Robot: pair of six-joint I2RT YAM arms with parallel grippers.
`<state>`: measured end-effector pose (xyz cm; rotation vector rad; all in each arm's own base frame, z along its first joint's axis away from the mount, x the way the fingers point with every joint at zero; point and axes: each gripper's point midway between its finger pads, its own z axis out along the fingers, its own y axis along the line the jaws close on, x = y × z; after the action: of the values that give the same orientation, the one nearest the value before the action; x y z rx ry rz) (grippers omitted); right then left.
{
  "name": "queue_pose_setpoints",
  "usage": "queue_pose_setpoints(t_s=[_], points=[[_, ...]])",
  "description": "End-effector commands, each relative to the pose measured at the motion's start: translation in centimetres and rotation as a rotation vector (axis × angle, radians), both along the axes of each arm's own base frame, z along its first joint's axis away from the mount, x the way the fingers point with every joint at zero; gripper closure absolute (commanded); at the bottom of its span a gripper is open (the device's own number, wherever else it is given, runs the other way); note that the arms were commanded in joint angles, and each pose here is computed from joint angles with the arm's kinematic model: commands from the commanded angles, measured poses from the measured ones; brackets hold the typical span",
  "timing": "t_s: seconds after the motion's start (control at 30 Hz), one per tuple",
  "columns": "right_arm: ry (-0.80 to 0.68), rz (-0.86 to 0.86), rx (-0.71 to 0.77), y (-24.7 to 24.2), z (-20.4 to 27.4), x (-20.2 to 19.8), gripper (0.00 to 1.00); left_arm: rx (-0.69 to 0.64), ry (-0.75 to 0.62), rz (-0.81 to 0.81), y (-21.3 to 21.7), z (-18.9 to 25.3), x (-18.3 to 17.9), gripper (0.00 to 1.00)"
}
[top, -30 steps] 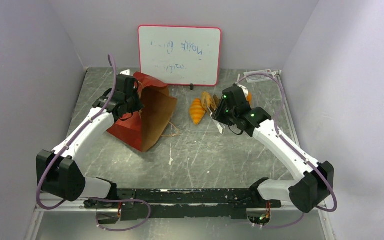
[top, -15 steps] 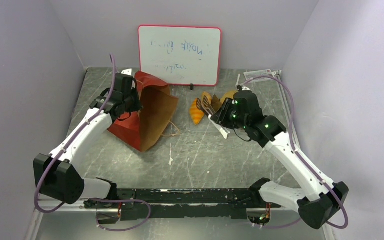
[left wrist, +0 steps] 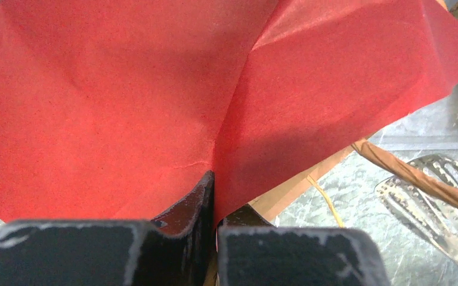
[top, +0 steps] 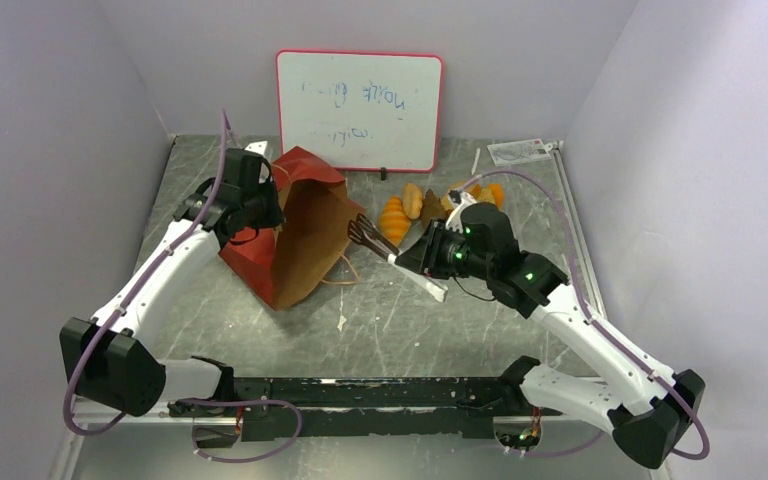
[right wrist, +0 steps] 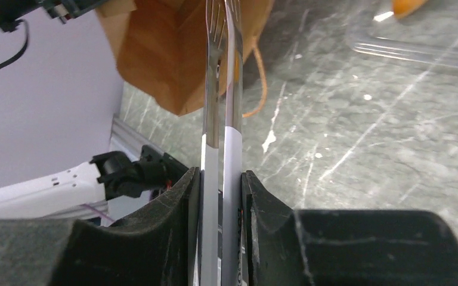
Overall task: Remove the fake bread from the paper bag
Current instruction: Adjust the paper bag at the center of the board.
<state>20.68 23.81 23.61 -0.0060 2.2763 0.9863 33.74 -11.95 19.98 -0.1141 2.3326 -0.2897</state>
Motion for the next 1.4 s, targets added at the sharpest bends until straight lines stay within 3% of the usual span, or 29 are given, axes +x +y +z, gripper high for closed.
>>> queue_pose_setpoints(t_s=[0.0, 0.43, 0.87, 1.13, 1.37], points=[[-0.070, 0.085, 0.098, 2.7, 2.8, -0.8, 0.70, -0.038, 0.012, -0.032, -0.4, -0.1, -1.1, 0.93], [-0.072, 0.208, 0.108, 8.1, 1.0, -3.5, 0.71, -0.049, 0.050, -0.177, -1.8, -1.2, -2.4, 0.93], [-0.032, 0.252, 0.130, 11.6, -3.7, -3.0, 0.71, -0.100, 0.058, -0.312, -3.1, -0.4, -5.1, 0.93], [-0.017, 0.293, 0.139, 12.7, -5.1, -3.2, 0.71, -0.080, 0.042, -0.267, -2.0, 0.5, -5.8, 0.93], [-0.077, 0.302, 0.116, 12.2, -2.5, -2.8, 0.72, -0.093, 0.020, -0.226, -2.1, 0.9, -4.8, 0.93]])
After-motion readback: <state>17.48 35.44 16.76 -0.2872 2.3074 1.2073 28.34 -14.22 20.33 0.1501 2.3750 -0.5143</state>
